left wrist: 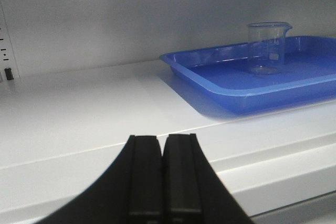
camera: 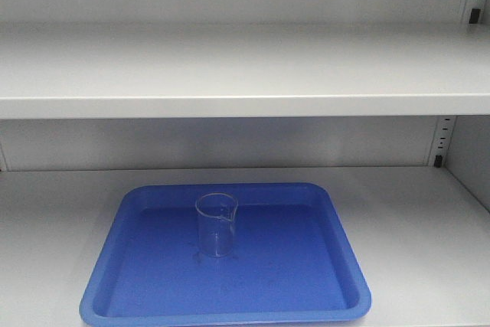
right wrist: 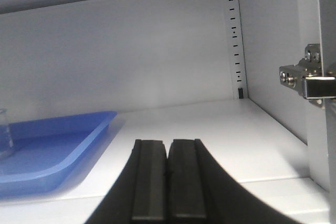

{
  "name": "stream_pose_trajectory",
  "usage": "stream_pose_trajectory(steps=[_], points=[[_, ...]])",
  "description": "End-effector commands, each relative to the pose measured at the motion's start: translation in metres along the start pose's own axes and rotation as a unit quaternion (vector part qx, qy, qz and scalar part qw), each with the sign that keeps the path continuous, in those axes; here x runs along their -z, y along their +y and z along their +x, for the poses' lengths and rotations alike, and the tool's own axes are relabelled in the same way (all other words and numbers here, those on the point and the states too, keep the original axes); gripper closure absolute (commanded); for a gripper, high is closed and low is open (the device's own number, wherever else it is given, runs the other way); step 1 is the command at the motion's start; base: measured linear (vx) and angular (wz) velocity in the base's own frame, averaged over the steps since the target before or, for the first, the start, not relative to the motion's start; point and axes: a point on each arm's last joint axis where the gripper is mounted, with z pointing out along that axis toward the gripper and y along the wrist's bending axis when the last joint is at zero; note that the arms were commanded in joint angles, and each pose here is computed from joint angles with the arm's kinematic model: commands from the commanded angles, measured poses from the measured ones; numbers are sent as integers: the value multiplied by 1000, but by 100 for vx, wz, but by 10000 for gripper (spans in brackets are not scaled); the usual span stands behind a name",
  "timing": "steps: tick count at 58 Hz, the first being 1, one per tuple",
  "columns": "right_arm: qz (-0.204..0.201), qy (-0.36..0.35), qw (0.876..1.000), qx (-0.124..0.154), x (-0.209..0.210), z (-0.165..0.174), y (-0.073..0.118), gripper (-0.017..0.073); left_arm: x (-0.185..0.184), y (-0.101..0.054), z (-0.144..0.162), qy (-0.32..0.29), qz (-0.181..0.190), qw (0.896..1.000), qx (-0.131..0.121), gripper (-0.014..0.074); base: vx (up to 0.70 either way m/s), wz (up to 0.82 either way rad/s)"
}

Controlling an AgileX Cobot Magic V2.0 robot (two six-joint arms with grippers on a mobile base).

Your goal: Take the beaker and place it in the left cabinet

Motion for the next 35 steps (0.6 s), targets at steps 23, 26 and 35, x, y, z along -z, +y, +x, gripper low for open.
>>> stream_pose_trajectory(steps=[23, 26, 35], points=[[-3, -38, 999, 6, 1, -5, 1, 565, 1, 0, -3, -43, -1, 999, 6, 593, 0, 0], [-3, -38, 999, 6, 1, -5, 1, 565, 1, 0, -3, -43, -1, 999, 6, 593, 0, 0], [-3, -38, 999, 6, 1, -5, 1, 565, 1, 0, -3, -43, -1, 999, 6, 593, 0, 0]])
